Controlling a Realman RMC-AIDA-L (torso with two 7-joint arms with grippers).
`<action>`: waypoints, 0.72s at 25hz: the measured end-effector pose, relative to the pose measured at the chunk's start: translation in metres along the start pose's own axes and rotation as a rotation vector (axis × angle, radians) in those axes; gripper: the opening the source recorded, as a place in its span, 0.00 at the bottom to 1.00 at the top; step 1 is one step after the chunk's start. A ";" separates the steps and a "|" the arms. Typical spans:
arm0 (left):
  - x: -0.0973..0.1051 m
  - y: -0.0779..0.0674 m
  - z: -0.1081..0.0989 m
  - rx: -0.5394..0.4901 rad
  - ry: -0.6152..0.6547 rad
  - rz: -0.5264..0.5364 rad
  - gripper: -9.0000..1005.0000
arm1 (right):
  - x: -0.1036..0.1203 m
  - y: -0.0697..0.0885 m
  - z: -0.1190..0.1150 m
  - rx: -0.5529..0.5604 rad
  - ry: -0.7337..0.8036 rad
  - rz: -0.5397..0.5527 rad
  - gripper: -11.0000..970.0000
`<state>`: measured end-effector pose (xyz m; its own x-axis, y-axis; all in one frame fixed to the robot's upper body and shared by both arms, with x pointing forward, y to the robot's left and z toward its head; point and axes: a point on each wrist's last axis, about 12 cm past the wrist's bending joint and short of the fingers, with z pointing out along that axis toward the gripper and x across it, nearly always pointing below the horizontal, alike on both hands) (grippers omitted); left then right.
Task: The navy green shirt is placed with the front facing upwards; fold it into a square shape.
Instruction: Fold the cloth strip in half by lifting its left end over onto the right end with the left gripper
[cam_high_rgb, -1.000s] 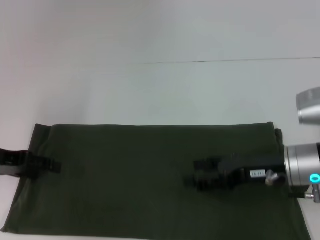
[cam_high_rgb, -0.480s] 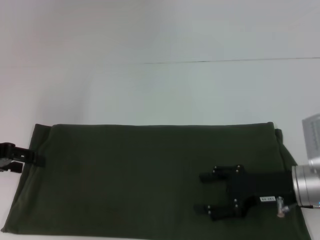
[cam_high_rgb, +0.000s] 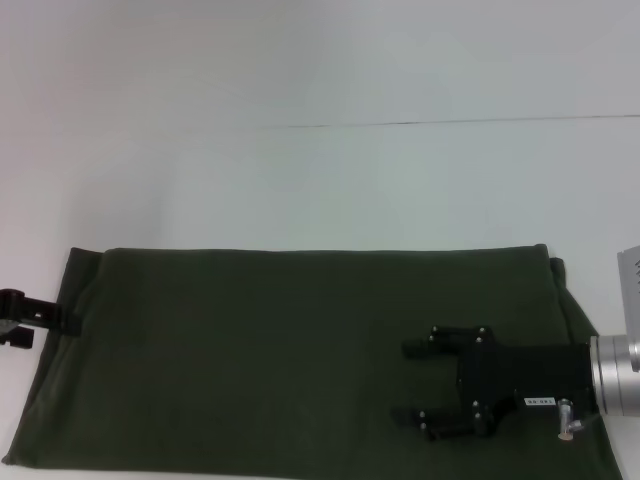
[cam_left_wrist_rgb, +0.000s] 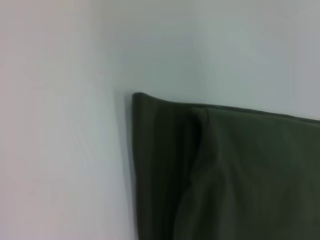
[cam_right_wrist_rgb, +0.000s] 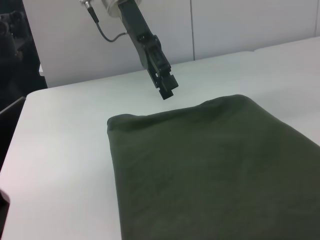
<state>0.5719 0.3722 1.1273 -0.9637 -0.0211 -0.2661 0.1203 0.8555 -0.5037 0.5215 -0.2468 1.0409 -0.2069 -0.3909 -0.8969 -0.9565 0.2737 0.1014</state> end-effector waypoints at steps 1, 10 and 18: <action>0.000 0.000 0.000 -0.003 -0.001 0.003 0.83 | 0.000 0.000 0.000 0.000 0.000 0.000 0.89; 0.000 -0.001 0.007 -0.033 0.020 0.029 0.83 | 0.000 0.000 0.000 0.001 0.000 -0.001 0.89; 0.001 0.001 0.010 -0.045 0.024 0.029 0.83 | 0.001 0.001 0.000 -0.001 -0.001 0.004 0.89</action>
<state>0.5730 0.3678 1.1187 -0.9654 0.0158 -0.2602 0.1380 0.8779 -0.4586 0.5204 -0.2470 1.0399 -0.2103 -0.3893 -0.8968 -0.9560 0.2740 0.1052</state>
